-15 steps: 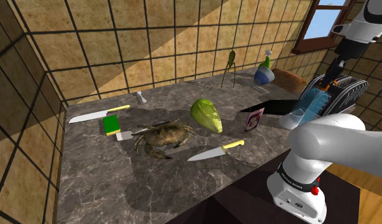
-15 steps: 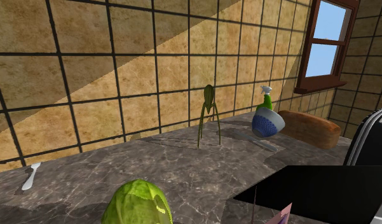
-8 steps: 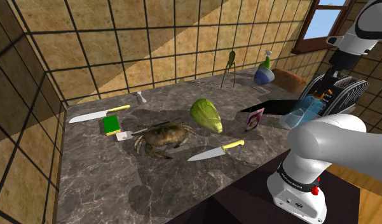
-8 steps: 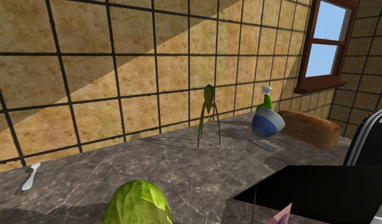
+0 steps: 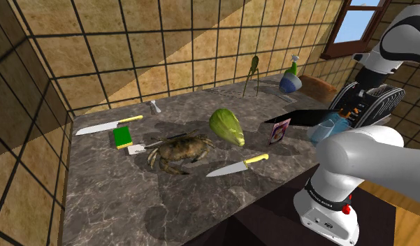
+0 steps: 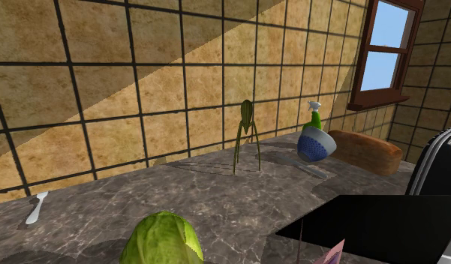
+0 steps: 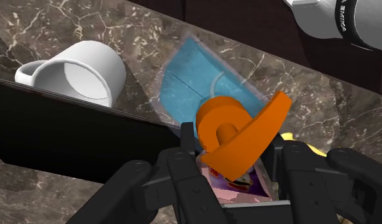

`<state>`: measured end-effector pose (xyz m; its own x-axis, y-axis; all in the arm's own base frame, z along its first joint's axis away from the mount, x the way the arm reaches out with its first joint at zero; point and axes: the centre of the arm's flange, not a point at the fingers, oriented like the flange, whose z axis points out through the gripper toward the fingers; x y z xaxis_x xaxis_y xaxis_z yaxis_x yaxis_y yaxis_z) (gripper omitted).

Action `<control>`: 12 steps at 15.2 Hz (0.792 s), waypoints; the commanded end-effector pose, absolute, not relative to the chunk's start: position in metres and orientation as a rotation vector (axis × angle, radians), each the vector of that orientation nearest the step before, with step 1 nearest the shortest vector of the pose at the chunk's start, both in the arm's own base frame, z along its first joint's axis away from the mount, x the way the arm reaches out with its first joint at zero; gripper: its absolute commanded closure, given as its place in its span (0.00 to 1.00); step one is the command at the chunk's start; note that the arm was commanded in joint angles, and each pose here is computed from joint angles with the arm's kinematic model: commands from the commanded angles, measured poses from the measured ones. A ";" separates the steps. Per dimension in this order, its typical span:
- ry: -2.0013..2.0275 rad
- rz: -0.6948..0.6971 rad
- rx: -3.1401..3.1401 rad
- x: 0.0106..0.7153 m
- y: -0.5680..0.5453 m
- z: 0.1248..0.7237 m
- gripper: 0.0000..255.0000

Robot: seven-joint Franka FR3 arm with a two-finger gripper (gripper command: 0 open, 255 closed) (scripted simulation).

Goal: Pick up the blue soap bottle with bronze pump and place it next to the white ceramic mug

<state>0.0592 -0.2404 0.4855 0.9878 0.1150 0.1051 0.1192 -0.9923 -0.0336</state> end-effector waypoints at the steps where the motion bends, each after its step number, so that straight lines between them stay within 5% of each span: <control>1: -0.182 -0.161 -3.093 0.059 -0.240 0.475 1.00; 12: -0.182 -0.161 -3.093 0.059 -0.240 0.423 1.00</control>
<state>0.0580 -0.2406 0.4258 0.9878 0.1150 0.1051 0.1191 -0.9923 -0.0336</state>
